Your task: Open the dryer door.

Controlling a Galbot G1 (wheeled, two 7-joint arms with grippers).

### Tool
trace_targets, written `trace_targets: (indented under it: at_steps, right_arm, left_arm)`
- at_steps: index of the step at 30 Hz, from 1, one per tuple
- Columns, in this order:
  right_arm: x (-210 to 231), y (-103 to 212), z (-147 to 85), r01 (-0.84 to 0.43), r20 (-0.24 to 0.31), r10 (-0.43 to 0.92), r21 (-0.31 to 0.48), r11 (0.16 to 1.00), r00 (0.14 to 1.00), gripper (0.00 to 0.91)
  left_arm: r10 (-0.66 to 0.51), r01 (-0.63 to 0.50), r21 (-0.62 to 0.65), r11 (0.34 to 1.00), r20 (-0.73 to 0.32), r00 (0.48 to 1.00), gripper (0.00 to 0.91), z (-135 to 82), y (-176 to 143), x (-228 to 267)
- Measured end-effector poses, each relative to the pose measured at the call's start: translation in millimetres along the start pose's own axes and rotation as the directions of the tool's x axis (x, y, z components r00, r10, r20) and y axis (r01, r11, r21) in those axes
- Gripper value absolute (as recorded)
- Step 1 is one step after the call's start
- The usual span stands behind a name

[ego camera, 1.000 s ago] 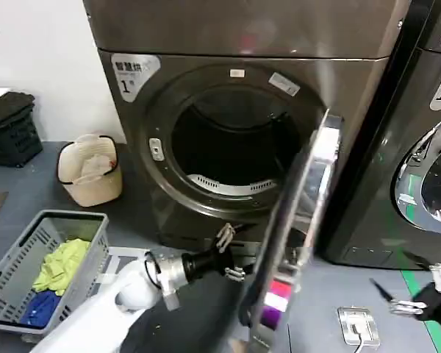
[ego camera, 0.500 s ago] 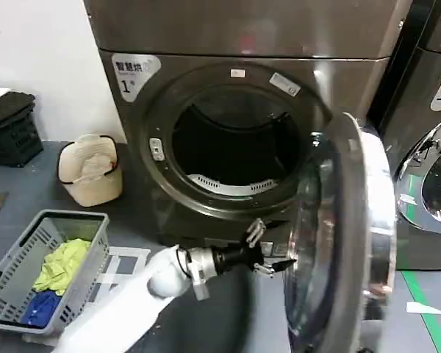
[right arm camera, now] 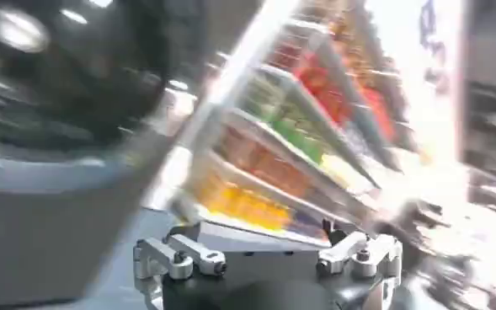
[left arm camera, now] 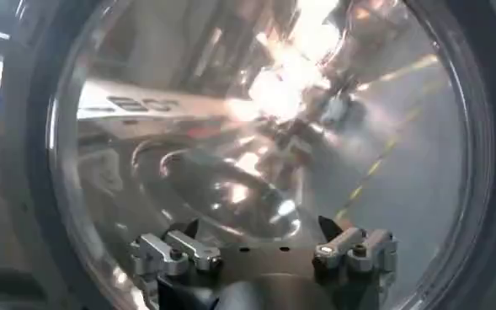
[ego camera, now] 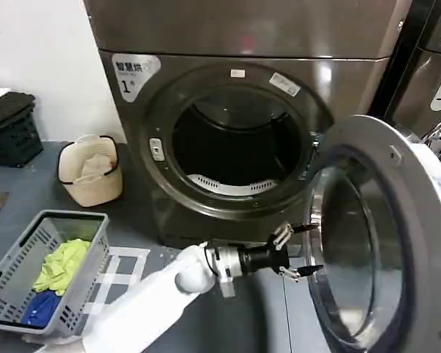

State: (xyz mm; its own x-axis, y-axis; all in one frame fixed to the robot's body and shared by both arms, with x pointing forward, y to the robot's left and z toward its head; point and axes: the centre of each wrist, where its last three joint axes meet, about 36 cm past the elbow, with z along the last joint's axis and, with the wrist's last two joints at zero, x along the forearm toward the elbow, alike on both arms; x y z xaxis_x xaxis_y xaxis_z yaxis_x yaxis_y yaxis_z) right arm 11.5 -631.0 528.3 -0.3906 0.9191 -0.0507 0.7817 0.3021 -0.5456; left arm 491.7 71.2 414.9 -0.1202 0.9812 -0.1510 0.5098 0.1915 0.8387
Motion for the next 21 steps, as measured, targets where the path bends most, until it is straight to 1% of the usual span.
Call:
trace_targets:
  at_steps: [5, 7, 9, 13, 16, 21]
  right_arm:
    - [2, -27, 11, -0.115, -0.106, 0.117, 0.026, 0.993, 0.987, 0.907]
    - [3, -39, 14, -0.164, -0.169, 0.170, 0.053, 0.985, 0.971, 0.907]
    - [4, -51, 15, -0.207, -0.219, 0.216, 0.065, 0.976, 0.951, 0.907]
    - [7, -73, 19, -0.295, -0.250, 0.307, 0.087, 0.952, 0.918, 0.907]
    - [12, -85, 29, -0.359, -0.274, 0.372, 0.099, 0.928, 0.887, 0.907]
    - [11, -102, 36, -0.411, -0.278, 0.431, 0.131, 0.902, 0.858, 0.907]
  left_arm:
    - [-0.002, 0.002, 0.003, 1.000, 0.009, 1.000, 0.907, 6, -2, -13]
    - [-0.004, 0.004, 0.003, 1.000, 0.016, 1.000, 0.907, 7, -1, -19]
    - [-0.006, 0.006, 0.005, 1.000, 0.023, 1.000, 0.907, 8, -1, -27]
    - [-0.009, 0.009, 0.010, 1.000, 0.032, 0.999, 0.907, 11, -2, -41]
    - [-0.012, 0.011, 0.016, 1.000, 0.036, 0.999, 0.907, 13, -3, -51]
    - [-0.017, 0.016, 0.019, 1.000, 0.039, 0.999, 0.907, 15, -2, -63]
